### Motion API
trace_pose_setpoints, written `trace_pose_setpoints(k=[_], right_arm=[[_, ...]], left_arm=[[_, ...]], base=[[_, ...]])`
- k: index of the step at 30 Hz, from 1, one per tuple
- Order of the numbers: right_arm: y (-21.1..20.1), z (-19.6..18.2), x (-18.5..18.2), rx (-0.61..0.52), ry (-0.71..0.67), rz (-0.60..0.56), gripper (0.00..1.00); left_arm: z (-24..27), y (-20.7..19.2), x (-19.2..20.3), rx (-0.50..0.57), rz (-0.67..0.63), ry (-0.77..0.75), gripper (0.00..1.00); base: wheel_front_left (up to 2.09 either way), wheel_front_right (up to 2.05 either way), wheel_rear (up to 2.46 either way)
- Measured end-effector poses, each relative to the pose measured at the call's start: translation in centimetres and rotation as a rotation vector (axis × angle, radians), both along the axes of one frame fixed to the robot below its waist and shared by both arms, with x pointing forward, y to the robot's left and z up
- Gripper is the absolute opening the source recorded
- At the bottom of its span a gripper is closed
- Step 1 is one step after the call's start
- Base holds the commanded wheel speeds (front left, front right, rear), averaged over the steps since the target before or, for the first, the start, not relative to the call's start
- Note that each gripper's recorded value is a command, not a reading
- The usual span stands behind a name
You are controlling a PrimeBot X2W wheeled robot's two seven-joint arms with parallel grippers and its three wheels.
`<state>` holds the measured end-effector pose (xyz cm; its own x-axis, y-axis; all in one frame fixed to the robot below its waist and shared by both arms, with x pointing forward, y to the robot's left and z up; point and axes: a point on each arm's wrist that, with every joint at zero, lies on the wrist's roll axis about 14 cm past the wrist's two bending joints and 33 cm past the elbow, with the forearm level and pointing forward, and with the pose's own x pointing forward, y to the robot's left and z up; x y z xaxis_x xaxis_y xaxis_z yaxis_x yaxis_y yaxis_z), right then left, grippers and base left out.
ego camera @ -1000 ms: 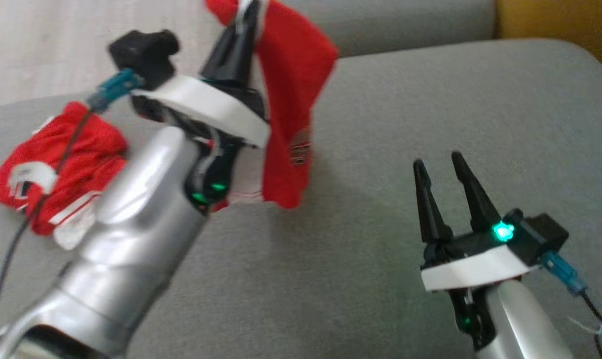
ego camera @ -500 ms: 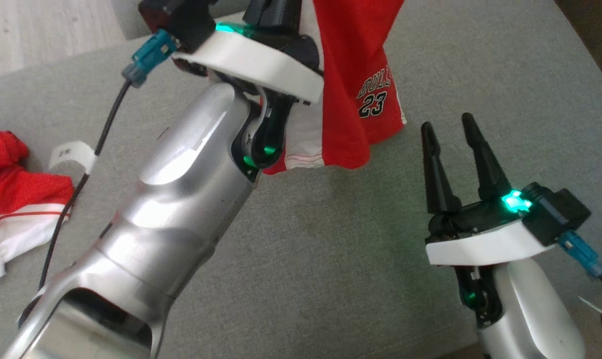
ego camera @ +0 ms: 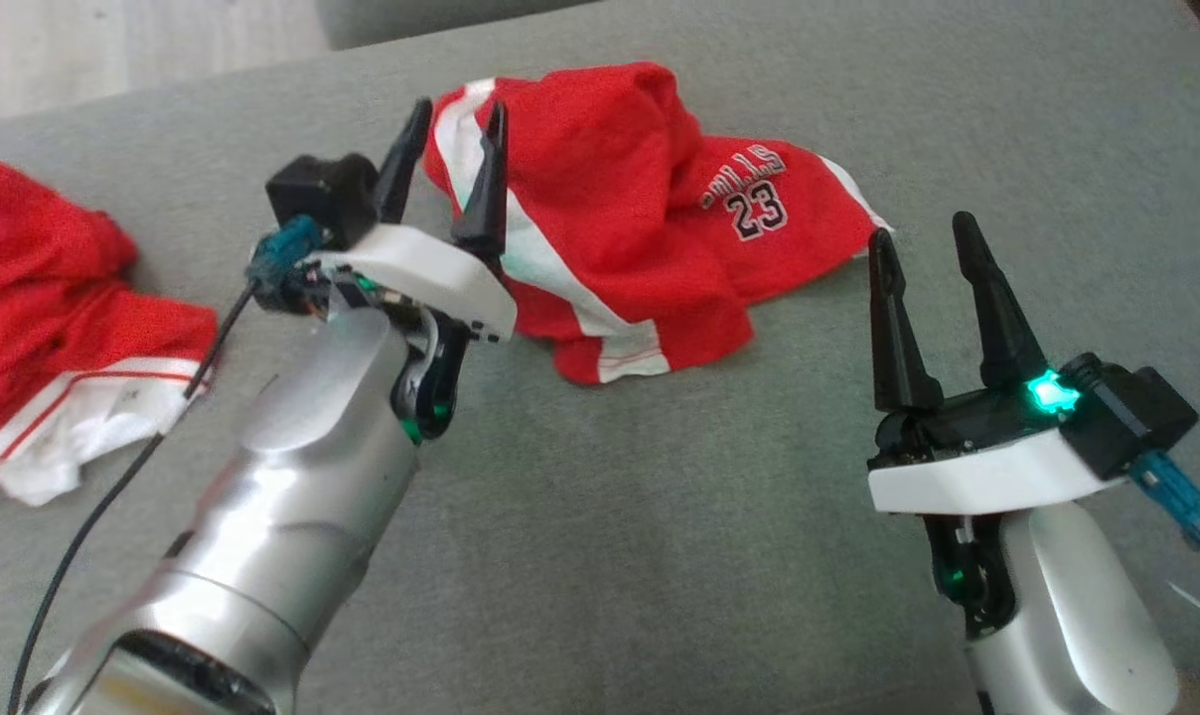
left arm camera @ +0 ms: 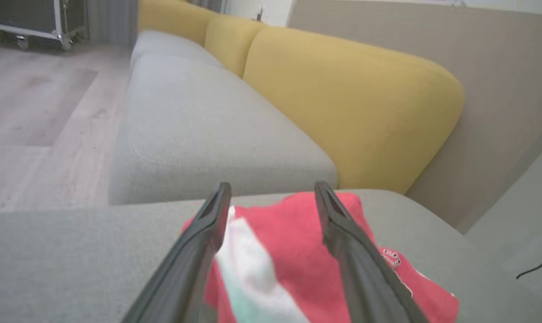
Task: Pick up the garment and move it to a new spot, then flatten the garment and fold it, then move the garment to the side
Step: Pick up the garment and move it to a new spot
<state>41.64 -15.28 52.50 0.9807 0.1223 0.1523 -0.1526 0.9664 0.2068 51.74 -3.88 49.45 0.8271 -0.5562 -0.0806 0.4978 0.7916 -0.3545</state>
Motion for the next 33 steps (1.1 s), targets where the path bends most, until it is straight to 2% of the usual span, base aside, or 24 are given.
trace_pose_setpoints(k=[5,8,13,14,18,21,25,30,33], right_arm=[[1.1,0.5,0.2,-0.012,-0.015,0.031,1.0],[1.9,0.5,-0.2,-0.02,-0.015,0.051,1.0],[3.2,0.2,-1.1,-0.022,-0.005,0.085,1.0],[3.9,0.3,-1.4,-0.029,-0.007,0.105,1.0],[5.3,0.2,-2.2,-0.031,-0.004,0.145,1.0],[6.0,0.1,-2.6,-0.037,-0.001,0.166,1.0],[6.5,-0.1,-3.1,-0.043,0.007,0.181,1.0],[6.6,-0.5,-3.2,-0.044,0.016,0.186,1.0],[6.7,-0.8,-3.1,-0.052,0.024,0.189,1.0]], left_arm=[[5.1,3.1,0.5,0.004,0.062,-0.172,1.0],[6.4,6.1,-0.4,0.029,0.112,-0.239,1.0],[4.9,11.3,-4.0,0.132,0.191,-0.265,1.0],[4.1,13.3,-5.8,0.19,0.22,-0.274,1.0],[1.7,16.7,-9.8,0.219,0.313,-0.224,1.0],[-0.1,18.3,-12.8,0.216,0.377,-0.172,1.0],[-0.7,19.0,-14.8,0.185,0.427,-0.152,1.0],[0.5,19.1,-15.3,0.143,0.472,-0.182,1.0],[0.8,18.9,-15.3,0.159,0.455,-0.201,1.0]], base=[[0.0,0.0,0.0],[0.0,0.0,0.0],[0.0,0.0,0.0],[0.0,0.0,0.0],[0.0,0.0,0.0],[0.0,0.0,0.0],[0.0,0.0,0.0],[0.0,0.0,0.0],[0.0,0.0,0.0]])
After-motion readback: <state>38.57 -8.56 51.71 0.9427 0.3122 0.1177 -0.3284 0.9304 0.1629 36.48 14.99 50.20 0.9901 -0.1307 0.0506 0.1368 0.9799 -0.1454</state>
